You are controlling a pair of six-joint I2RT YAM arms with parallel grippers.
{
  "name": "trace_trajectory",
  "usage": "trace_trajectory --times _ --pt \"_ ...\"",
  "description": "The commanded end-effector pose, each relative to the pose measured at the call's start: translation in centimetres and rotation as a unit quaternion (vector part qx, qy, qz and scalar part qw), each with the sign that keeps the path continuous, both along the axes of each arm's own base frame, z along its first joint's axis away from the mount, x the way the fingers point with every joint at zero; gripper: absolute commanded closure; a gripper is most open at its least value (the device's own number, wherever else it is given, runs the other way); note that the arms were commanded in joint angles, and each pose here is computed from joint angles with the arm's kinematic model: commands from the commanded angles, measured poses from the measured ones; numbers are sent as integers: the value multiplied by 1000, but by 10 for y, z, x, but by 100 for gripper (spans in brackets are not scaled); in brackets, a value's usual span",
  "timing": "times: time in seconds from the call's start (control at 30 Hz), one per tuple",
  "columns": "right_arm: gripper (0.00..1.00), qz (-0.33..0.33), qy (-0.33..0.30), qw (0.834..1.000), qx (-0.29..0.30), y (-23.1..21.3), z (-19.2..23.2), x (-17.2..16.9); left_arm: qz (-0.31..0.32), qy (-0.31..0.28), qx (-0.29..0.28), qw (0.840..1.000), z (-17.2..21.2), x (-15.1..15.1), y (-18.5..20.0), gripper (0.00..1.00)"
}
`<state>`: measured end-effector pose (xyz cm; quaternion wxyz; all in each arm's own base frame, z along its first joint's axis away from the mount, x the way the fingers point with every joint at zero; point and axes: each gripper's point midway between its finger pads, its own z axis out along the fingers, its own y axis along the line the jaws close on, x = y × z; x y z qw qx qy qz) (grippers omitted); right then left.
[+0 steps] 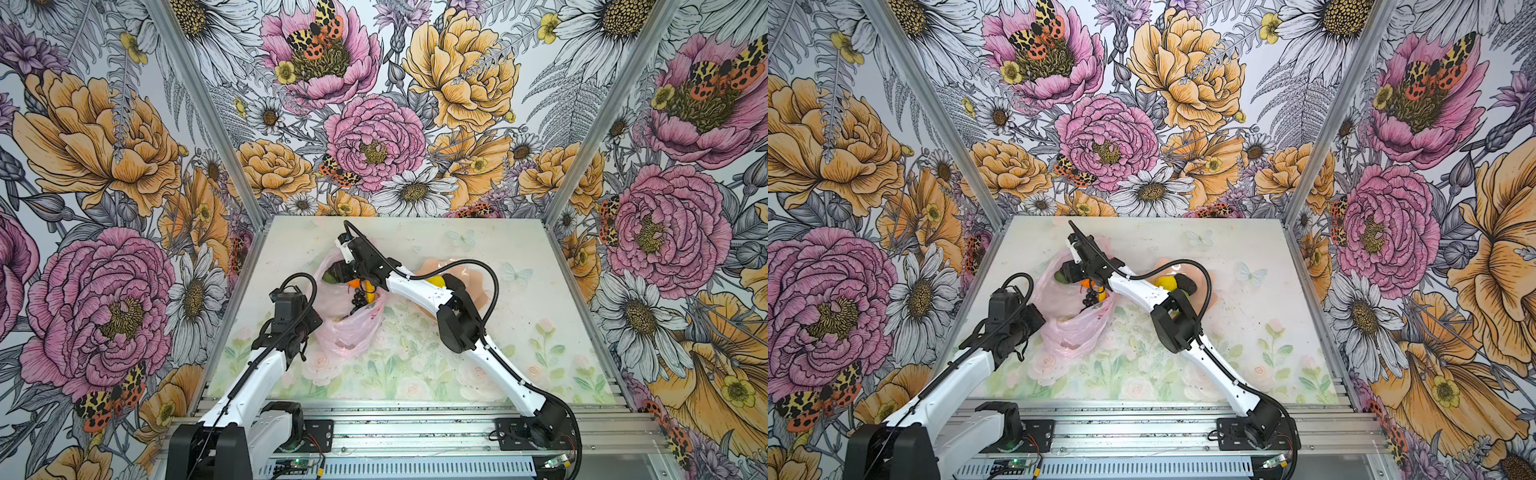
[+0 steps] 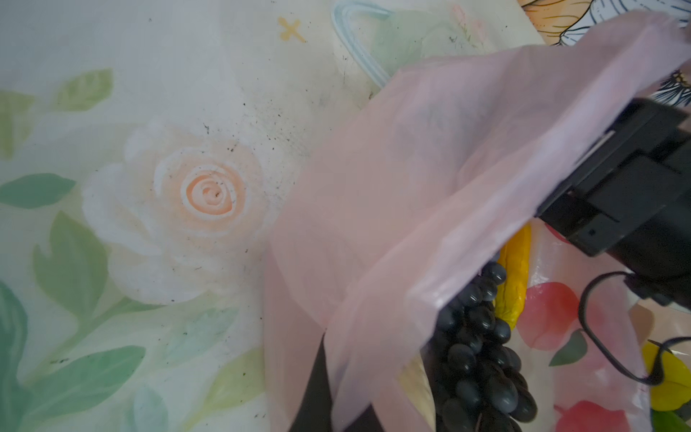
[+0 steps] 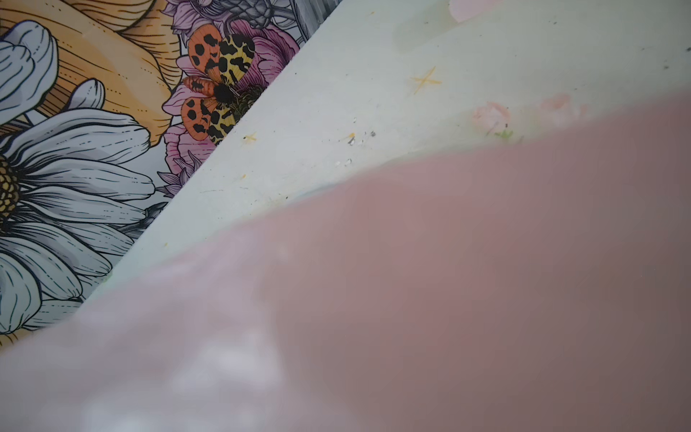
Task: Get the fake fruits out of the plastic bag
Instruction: 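Push the right gripper into the bag and grasp the dark green fruit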
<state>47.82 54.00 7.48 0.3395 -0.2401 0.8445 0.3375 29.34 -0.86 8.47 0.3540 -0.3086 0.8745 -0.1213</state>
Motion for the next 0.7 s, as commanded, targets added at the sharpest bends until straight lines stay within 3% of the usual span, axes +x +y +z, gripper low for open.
trace_trajectory --times 0.0,0.27,0.67 --pt "46 1 25 1000 -1 3 -12 -6 -12 -33 -7 999 16 18 -3 100" --pt "33 11 37 999 -14 9 -27 -19 -10 -9 -15 1000 -2 26 -2 100" --pt "33 11 77 996 -40 12 -61 -40 11 -31 -12 999 6 22 8 100"
